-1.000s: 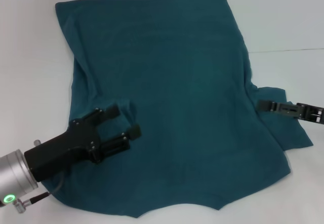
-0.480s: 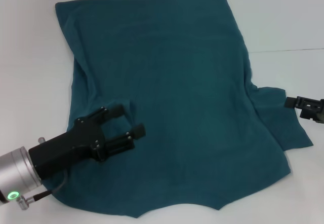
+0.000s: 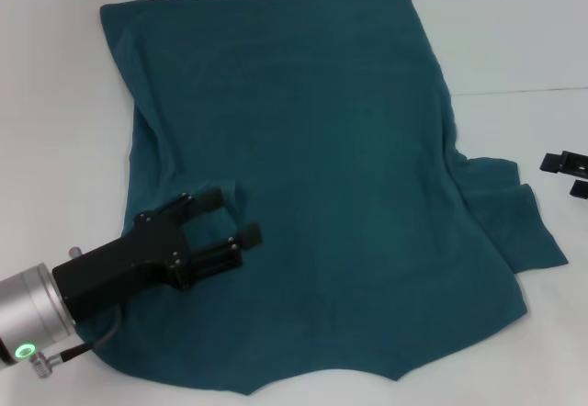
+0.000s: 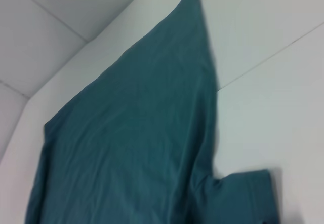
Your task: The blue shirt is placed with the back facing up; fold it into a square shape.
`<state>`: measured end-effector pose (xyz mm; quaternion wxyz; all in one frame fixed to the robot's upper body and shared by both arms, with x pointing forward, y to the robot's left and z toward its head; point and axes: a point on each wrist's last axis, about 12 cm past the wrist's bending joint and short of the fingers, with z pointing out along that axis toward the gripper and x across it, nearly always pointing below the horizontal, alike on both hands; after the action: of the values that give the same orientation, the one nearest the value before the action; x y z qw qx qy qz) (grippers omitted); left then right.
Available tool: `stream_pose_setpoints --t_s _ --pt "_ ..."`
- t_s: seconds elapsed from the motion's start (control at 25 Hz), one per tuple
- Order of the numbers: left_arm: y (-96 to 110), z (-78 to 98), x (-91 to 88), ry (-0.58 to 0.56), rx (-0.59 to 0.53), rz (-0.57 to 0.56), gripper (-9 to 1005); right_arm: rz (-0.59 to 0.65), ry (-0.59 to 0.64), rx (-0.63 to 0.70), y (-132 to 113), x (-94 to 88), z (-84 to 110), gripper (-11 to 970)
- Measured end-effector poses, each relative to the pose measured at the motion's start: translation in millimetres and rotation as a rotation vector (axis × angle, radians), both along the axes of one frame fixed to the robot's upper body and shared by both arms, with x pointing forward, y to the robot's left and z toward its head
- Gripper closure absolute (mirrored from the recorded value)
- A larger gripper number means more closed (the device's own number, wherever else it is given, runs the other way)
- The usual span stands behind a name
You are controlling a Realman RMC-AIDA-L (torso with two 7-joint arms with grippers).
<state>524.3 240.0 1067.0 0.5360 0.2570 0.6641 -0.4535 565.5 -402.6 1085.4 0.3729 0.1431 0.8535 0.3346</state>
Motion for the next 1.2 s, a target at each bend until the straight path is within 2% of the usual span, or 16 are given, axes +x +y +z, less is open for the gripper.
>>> stream_pose_setpoints --t_s 0.24,0.68,1.2 --pt "1 -0.9 0.9 0.006 0.007 0.008 93 -0.024 -0.009 -0.041 11 9.3 -7.1 130" --pt "1 -2.5 1.5 0.013 0.013 0.017 95 -0.029 0.010 -0.066 28 15.9 -22.8 134" --pt "1 -3.7 2.4 0.018 0.020 0.028 97 -0.024 0.008 -0.079 41 22.6 -26.3 138"
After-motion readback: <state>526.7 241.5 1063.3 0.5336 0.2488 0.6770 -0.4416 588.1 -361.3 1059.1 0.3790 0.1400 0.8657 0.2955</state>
